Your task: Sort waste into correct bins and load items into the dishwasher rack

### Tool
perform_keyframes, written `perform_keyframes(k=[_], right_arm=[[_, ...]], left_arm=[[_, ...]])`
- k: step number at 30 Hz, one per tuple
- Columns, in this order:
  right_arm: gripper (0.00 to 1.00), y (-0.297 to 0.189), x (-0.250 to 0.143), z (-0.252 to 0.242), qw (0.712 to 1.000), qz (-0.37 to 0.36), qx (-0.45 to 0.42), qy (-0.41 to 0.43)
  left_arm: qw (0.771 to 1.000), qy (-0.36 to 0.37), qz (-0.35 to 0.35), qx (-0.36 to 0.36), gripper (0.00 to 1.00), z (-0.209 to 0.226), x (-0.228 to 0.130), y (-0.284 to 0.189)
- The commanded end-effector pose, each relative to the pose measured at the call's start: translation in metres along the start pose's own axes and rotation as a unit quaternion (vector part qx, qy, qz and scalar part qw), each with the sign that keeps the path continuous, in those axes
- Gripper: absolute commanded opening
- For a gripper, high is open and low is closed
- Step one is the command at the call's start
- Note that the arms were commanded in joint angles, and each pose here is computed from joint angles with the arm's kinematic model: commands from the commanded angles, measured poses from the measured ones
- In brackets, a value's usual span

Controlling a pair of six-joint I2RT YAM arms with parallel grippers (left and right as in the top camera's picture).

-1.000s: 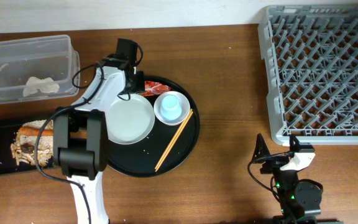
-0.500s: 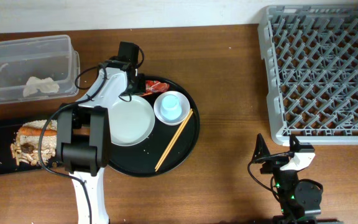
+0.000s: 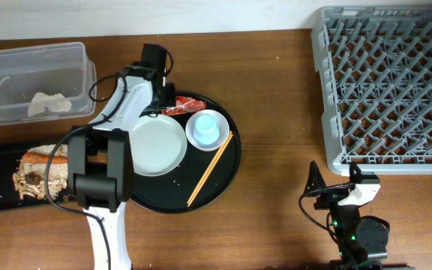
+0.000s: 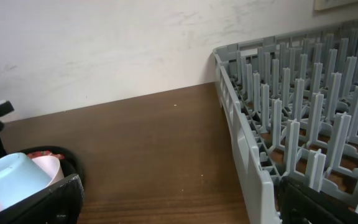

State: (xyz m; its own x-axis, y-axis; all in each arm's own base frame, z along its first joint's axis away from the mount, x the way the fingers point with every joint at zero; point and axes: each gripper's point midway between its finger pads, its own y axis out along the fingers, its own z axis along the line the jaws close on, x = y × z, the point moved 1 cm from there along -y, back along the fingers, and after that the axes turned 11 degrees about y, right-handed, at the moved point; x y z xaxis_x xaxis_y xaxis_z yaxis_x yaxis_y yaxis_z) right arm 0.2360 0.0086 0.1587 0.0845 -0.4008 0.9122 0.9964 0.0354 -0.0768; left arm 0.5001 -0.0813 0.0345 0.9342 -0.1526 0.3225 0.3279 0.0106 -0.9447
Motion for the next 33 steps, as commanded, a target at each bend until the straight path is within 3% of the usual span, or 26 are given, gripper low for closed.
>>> perform_keyframes(k=[1,5,7,8,11,12,13,15,18,23,29,33], right_arm=[[0.98,0.000,-0.002,-0.001,1.000,0.000,-0.002,-0.005],[0.98,0.000,-0.002,-0.001,1.000,0.001,-0.002,-0.005],[0.98,0.000,-0.002,-0.001,1.000,0.001,-0.002,-0.005],[0.98,0.000,-0.002,-0.001,1.000,0.001,-0.002,-0.005],[0.98,0.000,-0.002,-0.001,1.000,0.001,-0.002,-0.005],[0.99,0.000,-0.002,-0.001,1.000,0.001,-0.002,-0.005],[0.98,0.000,-0.002,-0.001,1.000,0.001,-0.002,-0.005],[0.98,0.000,-0.002,-0.001,1.000,0.001,-0.002,-0.005],[0.98,0.000,-0.002,-0.001,1.000,0.001,-0.002,-0.005],[0.98,0.000,-0.002,-0.001,1.000,0.001,-0.002,-0.005],[0.98,0.000,-0.002,-0.001,1.000,0.001,-0.002,-0.005],[0.98,0.000,-0.002,-0.001,1.000,0.001,-0.002,-0.005]], left_arm=[[0.999,-0.004,-0.050,-0.007,0.01,0.003,0.026,-0.048],[0.998,-0.005,-0.059,-0.016,0.02,0.001,0.027,-0.066],[0.997,-0.005,-0.047,-0.065,0.30,-0.014,0.022,-0.067],[0.995,-0.019,-0.033,-0.092,0.37,-0.023,0.016,-0.067],[0.988,-0.086,-0.004,-0.128,0.41,-0.036,0.006,-0.069],[0.986,-0.103,-0.001,-0.130,0.62,-0.039,0.006,-0.069],[0.984,-0.117,-0.003,-0.131,0.77,-0.040,0.008,-0.069],[0.983,-0.124,-0.011,-0.134,0.98,-0.043,0.013,-0.069],[0.983,-0.125,-0.021,-0.134,0.98,-0.044,0.018,-0.068],[0.985,-0.139,-0.011,-0.105,0.73,-0.036,0.011,-0.055],[0.991,-0.137,-0.006,-0.001,0.03,-0.003,-0.001,-0.039],[0.993,-0.118,0.004,0.010,0.01,-0.001,-0.006,-0.029]])
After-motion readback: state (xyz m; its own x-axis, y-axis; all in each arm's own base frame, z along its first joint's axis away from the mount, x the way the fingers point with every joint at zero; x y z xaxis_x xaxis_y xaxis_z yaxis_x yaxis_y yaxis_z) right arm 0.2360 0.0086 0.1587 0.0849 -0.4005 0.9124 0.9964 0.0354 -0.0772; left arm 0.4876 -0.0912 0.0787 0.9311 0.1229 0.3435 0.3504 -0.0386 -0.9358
